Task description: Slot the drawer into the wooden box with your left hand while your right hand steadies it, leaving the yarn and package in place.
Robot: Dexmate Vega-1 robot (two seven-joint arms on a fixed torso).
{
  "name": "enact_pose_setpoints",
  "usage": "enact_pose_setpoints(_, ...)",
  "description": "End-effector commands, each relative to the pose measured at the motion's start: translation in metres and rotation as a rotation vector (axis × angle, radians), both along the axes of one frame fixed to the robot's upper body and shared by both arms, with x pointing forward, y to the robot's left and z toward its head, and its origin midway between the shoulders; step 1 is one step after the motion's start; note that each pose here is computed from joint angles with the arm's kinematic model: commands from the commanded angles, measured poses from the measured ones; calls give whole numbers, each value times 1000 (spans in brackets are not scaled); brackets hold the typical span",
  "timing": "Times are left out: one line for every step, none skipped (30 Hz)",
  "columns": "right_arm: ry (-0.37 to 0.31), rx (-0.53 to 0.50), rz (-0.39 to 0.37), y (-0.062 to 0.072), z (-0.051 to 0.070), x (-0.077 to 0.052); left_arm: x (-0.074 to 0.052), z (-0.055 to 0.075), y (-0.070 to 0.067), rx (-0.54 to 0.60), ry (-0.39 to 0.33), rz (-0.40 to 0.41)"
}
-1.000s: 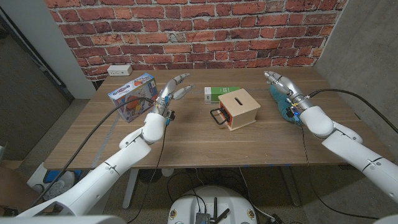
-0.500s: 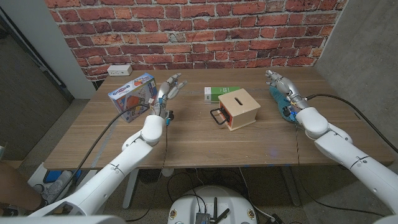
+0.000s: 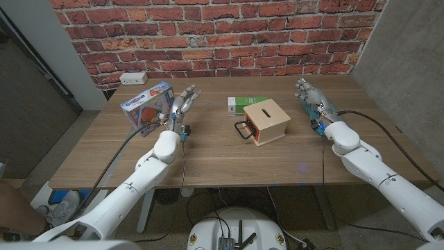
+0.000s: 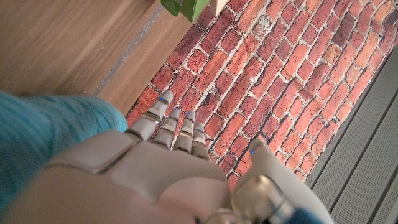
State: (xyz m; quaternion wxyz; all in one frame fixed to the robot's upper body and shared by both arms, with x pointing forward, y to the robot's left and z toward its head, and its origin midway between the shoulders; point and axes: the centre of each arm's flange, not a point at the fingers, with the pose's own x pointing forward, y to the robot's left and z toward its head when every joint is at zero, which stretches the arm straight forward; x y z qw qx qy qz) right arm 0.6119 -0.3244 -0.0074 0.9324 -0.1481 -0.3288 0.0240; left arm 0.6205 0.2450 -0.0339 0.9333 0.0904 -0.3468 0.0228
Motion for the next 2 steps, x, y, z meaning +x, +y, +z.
enact_pose_setpoints(38,171,102,6,-13,15,7,-19,10,-83,19,-35)
enact_pose_setpoints(46,190,111,7,-17,18,7,-22,10,-92,22,-34)
